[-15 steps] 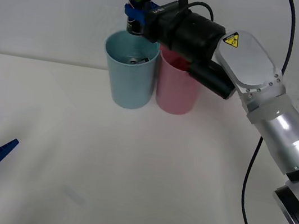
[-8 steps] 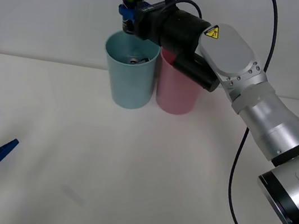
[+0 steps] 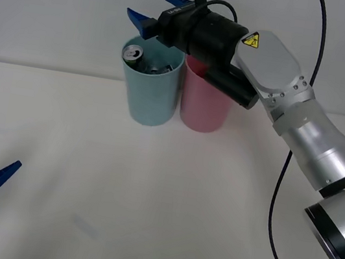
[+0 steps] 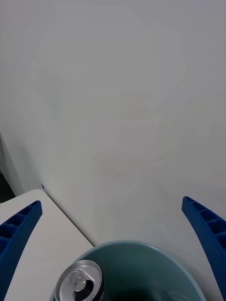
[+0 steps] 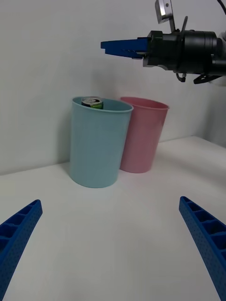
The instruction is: Grasp the object on the table and drop it into the matching bin: aluminum can to the light blue bin, PET bottle to the pink bin.
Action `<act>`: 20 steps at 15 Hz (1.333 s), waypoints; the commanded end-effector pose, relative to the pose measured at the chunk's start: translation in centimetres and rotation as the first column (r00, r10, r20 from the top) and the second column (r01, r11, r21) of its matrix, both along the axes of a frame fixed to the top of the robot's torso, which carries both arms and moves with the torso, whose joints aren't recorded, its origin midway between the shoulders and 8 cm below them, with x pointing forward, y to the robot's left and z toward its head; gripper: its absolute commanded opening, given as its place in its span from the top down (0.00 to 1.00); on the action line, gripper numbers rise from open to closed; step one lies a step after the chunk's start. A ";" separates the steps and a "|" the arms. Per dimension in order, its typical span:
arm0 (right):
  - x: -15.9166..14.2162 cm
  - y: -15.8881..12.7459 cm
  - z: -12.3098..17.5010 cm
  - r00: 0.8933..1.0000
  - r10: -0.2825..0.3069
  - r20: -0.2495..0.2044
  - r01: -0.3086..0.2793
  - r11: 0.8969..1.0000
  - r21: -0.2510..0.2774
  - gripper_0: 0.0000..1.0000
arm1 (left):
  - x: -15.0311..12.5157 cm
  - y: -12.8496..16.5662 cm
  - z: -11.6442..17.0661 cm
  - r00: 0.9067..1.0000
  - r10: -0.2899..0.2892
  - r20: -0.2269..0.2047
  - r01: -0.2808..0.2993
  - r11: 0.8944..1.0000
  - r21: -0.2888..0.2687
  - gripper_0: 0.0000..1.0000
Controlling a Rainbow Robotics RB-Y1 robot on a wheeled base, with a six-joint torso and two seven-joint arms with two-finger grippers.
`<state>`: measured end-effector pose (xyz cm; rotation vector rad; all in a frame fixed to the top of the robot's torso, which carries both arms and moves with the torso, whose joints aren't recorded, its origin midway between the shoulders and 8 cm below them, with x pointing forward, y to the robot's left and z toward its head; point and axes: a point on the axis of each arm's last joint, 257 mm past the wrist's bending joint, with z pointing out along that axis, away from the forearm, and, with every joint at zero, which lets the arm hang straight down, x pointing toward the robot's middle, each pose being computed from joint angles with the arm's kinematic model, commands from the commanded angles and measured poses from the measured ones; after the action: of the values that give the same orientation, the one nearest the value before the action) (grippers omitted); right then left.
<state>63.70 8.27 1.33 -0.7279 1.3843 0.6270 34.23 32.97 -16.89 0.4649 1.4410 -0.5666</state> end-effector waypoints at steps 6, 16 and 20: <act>-7.3 -4.9 -1.3 0.996 0.085 0.040 -0.086 0.996 0.031 0.00 | 0.0 0.0 0.0 1.000 0.000 0.000 0.000 1.000 0.000 0.00; -16.5 -14.6 -6.3 0.995 0.102 -0.019 -0.101 0.995 0.027 0.00 | 0.0 0.0 0.0 1.000 0.000 0.000 0.000 1.000 0.000 0.00; -18.3 -18.3 -9.3 0.997 0.074 -0.032 -0.074 0.997 -0.020 0.00 | 0.0 0.0 0.0 1.000 0.000 0.000 0.000 1.000 0.000 0.00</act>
<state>45.65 -9.30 -7.30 -0.7805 1.3988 0.7087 34.23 32.97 -16.89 0.4649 1.4410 -0.5666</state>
